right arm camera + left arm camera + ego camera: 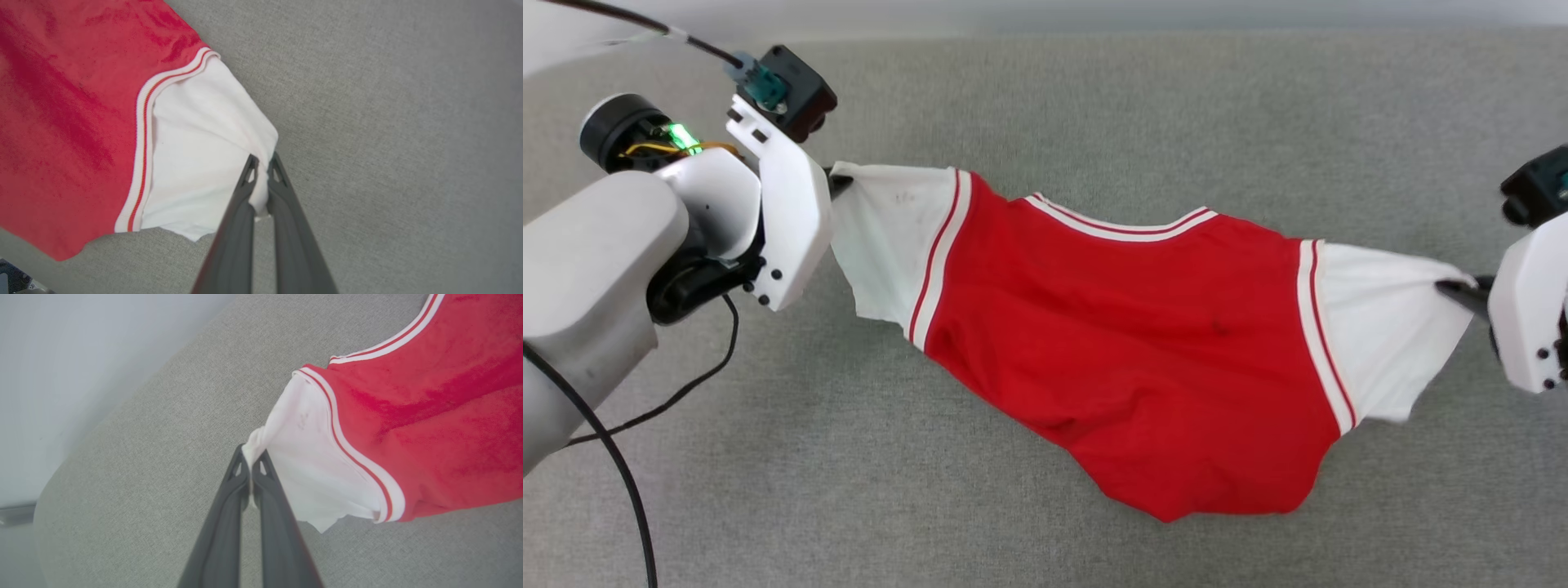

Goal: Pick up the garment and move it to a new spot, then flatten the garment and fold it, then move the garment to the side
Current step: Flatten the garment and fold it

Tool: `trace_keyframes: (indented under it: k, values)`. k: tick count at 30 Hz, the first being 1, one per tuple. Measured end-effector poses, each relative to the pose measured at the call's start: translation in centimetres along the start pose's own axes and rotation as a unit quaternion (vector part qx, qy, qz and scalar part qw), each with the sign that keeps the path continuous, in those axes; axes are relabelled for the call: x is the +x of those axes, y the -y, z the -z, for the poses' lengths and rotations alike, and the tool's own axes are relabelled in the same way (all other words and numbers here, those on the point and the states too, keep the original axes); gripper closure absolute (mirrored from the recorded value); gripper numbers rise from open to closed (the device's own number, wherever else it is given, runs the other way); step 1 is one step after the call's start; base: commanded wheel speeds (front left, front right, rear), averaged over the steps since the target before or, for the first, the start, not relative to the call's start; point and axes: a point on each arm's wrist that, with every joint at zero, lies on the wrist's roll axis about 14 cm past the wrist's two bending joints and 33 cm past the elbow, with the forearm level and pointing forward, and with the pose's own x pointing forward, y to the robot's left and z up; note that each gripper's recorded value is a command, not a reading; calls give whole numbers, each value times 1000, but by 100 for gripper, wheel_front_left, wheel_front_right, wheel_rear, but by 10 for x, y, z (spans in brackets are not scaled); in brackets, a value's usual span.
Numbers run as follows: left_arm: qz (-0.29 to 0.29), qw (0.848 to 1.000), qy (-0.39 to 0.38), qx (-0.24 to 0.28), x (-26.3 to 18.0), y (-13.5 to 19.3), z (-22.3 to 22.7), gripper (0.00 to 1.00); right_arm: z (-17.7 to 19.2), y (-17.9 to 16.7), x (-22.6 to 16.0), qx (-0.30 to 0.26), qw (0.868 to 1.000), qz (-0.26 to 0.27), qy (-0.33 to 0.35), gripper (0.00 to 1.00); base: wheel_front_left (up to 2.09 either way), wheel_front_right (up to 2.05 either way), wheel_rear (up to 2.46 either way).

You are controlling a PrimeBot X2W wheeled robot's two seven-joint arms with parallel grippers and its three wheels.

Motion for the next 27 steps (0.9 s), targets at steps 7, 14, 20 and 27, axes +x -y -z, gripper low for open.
trace_keyframes:
  k: [7, 14, 20, 27]
  values:
    - [-32, 994, 99, 36, -42, -6, -57, 100, -54, 15, -64, -29, 991, 39, 127, 100, 0, 0, 0]
    - [-69, 970, 223, 67, -86, -20, -133, 100, -120, 27, -119, -56, 961, 78, 261, 100, 0, 0, 0]
    - [-102, 948, 291, 83, -106, -37, -182, 100, -178, 32, -147, -79, 932, 104, 340, 100, 0, 0, 0]
    - [-141, 917, 359, 97, -114, -60, -239, 100, -249, 43, -164, -99, 902, 143, 395, 100, 0, 0, 0]
